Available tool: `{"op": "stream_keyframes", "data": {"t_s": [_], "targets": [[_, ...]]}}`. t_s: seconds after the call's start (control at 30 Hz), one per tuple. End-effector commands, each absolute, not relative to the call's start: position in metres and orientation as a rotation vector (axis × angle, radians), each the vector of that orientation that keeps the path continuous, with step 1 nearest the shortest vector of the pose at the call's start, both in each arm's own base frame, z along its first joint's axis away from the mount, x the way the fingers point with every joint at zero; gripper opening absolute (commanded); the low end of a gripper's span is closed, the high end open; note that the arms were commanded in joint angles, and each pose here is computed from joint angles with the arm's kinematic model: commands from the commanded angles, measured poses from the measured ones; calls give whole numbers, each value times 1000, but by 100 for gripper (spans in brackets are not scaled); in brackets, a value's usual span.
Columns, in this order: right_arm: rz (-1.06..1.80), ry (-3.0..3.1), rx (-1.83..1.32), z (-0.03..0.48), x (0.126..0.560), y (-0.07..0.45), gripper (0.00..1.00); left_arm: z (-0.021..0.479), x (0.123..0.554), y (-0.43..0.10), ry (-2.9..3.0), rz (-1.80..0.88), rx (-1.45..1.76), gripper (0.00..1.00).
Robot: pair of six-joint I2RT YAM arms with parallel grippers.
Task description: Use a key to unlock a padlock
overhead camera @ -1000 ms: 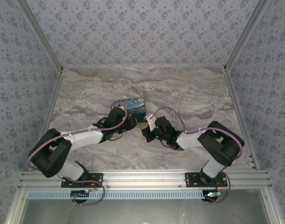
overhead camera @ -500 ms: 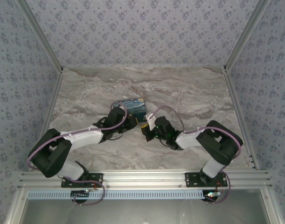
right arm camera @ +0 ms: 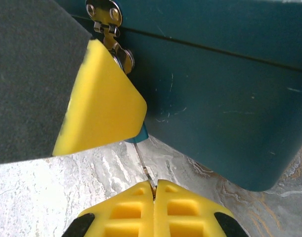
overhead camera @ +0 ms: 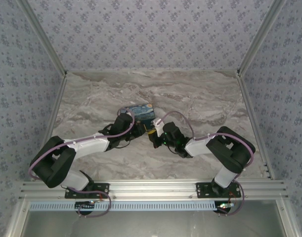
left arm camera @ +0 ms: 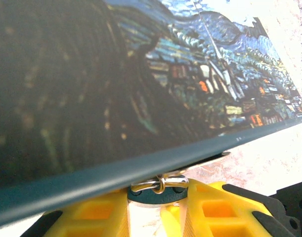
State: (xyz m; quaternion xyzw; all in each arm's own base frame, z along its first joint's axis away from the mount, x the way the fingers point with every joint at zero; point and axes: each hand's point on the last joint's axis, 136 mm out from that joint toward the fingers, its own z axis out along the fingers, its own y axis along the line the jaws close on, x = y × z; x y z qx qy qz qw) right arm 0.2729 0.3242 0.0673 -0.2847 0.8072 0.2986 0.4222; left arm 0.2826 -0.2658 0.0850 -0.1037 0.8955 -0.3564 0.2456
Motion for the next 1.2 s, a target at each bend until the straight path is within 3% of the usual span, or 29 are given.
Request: {"op": "stream_keyframes", "data": {"t_s": [0.0,1.17], "targets": [[753,1974,-717,77,278,333,0,124,293,-283,2329,-1083,-248,26],[788,1904,-612,93,282,326,0,132,293,-287,2301,-1144,-295,25]]}}
